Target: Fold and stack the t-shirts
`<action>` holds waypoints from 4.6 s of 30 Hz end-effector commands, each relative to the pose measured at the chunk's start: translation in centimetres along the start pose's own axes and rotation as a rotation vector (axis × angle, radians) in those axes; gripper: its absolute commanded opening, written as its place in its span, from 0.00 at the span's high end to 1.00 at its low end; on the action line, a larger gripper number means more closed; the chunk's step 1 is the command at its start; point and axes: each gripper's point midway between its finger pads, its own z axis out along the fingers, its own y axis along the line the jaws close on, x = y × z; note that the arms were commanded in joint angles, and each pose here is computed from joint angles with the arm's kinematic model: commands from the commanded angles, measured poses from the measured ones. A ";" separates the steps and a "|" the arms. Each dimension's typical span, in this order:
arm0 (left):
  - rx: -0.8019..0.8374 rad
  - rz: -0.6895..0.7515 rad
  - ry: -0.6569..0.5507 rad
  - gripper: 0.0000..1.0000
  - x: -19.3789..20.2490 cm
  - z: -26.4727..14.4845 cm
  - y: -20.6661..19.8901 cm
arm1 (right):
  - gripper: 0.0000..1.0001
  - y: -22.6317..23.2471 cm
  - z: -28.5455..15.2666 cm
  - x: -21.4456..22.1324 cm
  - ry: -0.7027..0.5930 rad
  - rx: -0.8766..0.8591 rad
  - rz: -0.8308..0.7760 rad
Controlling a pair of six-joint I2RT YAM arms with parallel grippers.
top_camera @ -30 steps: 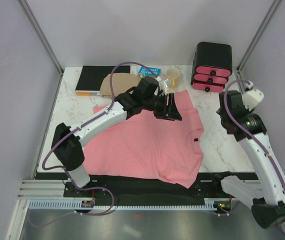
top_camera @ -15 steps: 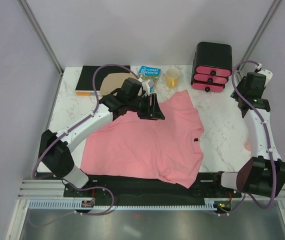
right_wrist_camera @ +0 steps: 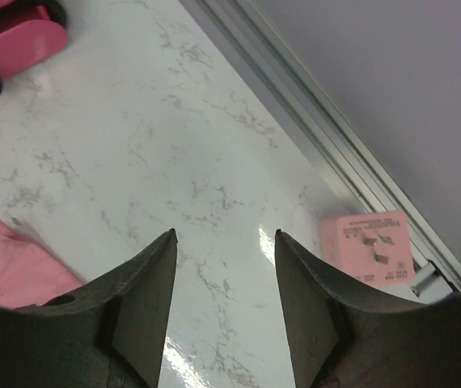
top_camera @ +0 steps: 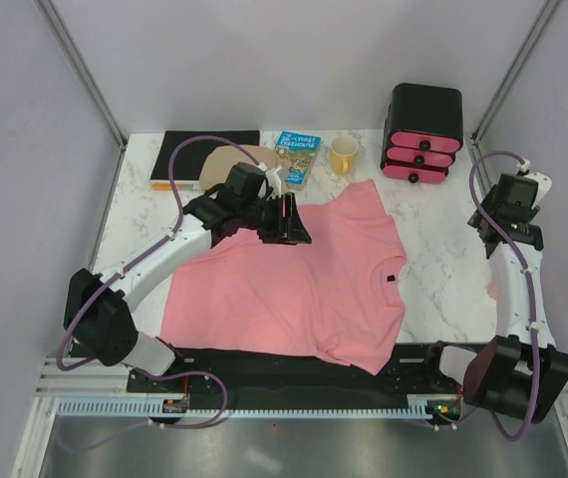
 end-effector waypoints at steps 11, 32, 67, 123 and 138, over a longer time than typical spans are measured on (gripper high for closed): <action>0.068 0.026 -0.114 0.46 0.9 -2.4 1.1 | 0.39 -8.1 -4.9 -0.2 -0.060 0.312 0.254; 0.082 0.064 -0.074 0.46 -0.1 -4.9 0.1 | 0.20 -13.2 -4.3 8.6 0.129 0.577 0.362; 0.054 0.078 0.022 0.46 -0.2 -2.8 1.6 | 0.05 -15.6 1.7 9.2 0.180 0.582 0.421; 0.033 0.043 0.042 0.46 -0.1 -1.8 2.4 | 0.06 -3.3 0.6 7.3 0.106 0.295 0.409; 0.021 0.066 0.063 0.46 -0.2 -1.7 2.6 | 0.02 -8.4 1.9 8.0 0.089 0.548 0.386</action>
